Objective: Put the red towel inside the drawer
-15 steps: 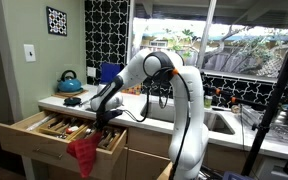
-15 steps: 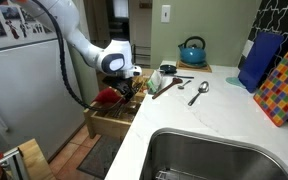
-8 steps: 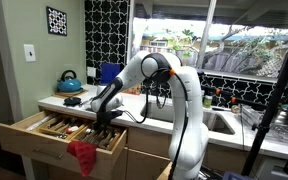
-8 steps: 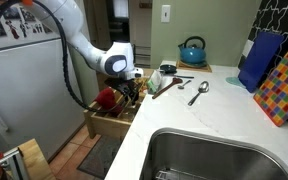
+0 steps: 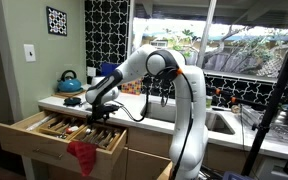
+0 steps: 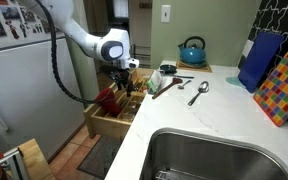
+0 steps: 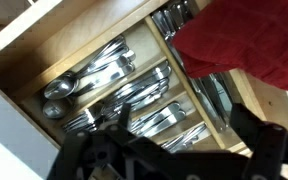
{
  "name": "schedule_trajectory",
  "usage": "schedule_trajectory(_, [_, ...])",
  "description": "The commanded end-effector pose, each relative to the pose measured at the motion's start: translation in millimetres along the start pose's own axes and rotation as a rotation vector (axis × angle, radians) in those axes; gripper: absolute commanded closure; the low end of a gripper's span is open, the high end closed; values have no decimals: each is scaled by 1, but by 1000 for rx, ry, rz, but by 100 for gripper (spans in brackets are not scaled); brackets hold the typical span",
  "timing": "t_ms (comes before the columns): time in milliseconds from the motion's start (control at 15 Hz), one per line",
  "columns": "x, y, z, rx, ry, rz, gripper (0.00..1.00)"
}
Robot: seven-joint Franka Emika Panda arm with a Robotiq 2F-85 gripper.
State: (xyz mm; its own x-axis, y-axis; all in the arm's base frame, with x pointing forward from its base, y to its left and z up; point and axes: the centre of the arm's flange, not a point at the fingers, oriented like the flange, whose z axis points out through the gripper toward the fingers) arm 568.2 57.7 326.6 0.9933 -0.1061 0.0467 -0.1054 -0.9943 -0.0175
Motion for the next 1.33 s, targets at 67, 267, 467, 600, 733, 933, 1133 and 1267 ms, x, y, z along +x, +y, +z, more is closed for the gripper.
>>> schedule_trajectory(67, [-19,-27,-57,-34,-81,151,0])
schedule_trajectory(267, [-28,-38,-87,-42,-121,240,0])
schedule_trajectory(467, [-35,-46,-114,-18,-107,306,0])
schedule_trajectory(600, [-38,-48,-130,-6,-64,307,0])
schedule_trajectory(733, [-42,-50,-148,-10,-24,310,0])
schedule_trajectory(933, [-48,-50,-178,0,17,332,0])
schedule_trajectory(1133, [-52,-46,-207,-27,129,392,0])
schedule_trajectory(1267, [-55,-43,-223,-59,195,418,0])
